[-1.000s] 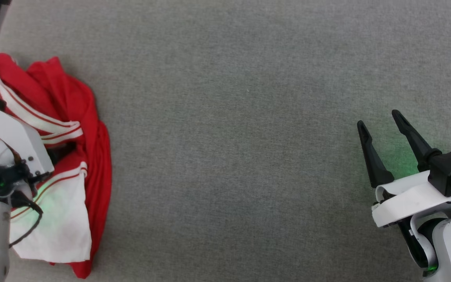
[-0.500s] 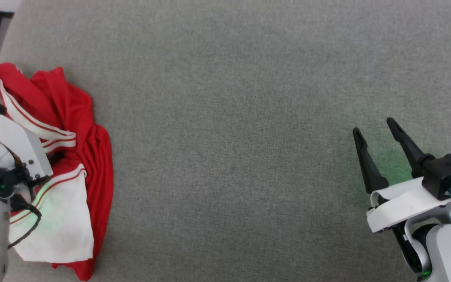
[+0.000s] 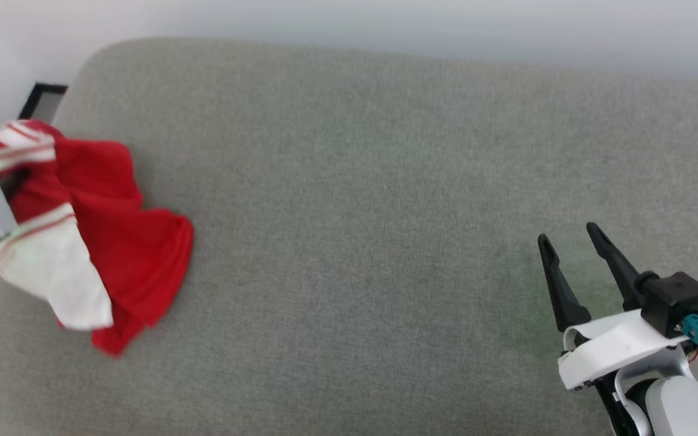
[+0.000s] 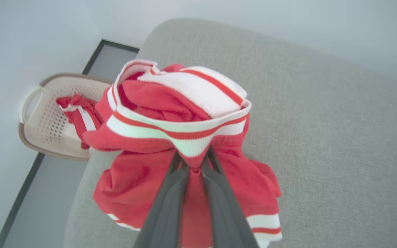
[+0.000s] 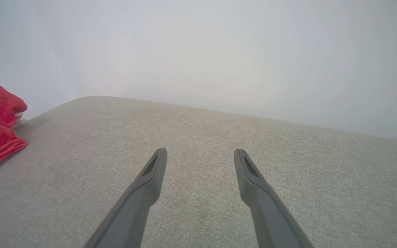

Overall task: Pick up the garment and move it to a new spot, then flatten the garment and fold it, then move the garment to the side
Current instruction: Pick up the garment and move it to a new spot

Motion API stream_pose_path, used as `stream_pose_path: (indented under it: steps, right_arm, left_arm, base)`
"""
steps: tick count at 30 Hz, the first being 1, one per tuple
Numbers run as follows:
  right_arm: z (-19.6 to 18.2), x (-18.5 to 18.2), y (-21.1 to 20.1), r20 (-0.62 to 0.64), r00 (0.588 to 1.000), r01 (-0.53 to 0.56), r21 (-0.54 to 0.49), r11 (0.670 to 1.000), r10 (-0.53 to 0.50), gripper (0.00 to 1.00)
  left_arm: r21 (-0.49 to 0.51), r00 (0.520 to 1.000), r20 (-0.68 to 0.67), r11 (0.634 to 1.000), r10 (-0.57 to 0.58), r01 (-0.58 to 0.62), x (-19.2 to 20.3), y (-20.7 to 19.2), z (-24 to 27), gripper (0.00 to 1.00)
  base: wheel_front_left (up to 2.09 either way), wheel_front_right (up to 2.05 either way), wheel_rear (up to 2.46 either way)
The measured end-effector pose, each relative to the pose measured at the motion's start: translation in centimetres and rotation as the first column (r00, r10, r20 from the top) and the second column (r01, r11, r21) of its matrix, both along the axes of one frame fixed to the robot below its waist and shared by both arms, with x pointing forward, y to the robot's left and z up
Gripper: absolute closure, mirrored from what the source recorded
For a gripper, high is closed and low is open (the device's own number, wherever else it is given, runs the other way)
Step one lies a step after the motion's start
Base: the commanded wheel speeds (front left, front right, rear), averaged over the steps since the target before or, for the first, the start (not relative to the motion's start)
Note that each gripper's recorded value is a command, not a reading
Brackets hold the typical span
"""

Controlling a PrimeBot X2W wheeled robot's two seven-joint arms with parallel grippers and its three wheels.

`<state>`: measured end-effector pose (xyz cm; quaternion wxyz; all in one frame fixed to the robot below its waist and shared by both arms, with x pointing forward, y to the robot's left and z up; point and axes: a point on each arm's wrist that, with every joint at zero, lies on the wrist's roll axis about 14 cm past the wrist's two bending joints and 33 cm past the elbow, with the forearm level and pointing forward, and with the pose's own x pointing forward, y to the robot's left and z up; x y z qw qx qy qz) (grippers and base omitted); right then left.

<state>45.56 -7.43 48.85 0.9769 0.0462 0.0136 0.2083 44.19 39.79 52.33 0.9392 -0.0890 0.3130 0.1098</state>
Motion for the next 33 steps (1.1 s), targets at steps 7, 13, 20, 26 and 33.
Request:
stream_pose_path:
  steps: [7,13,20,26,33]
  right_arm:
    - [2.1,-1.3,-0.1,0.043,0.999,0.013,0.028,1.0,-0.014,0.0]
    - [4.1,-2.1,-0.2,0.095,0.995,0.024,0.047,0.999,-0.028,0.0]
    - [5.1,-2.8,-3.2,0.121,0.986,0.106,0.05,0.993,-0.111,0.0]
    - [5.5,-3.4,-7.9,0.142,0.963,0.228,0.031,0.973,-0.23,0.0]
    - [5.7,-4.8,-13.9,0.153,0.912,0.382,0.016,0.924,-0.38,0.0]
  left_arm:
    - [0.125,0.977,0.192,0.99,-0.091,0.068,-0.1,-0.5,9.3,1.0]
    - [0.193,0.94,0.291,0.973,-0.179,0.125,-0.8,-2.5,15.1,1.0]
    - [0.222,0.896,0.331,0.947,-0.297,0.232,0.0,-7.2,18.3,1.0]
    - [0.229,0.838,0.339,0.901,-0.428,0.368,1.3,-13.2,19.2,1.0]
    - [0.235,0.726,0.331,0.798,-0.603,0.555,2.6,-22.2,19.0,1.0]
  base:
    - [0.0,0.0,0.0]
    - [0.0,0.0,0.0]
    - [0.0,0.0,0.0]
    - [0.0,0.0,0.0]
    - [0.0,0.0,0.0]
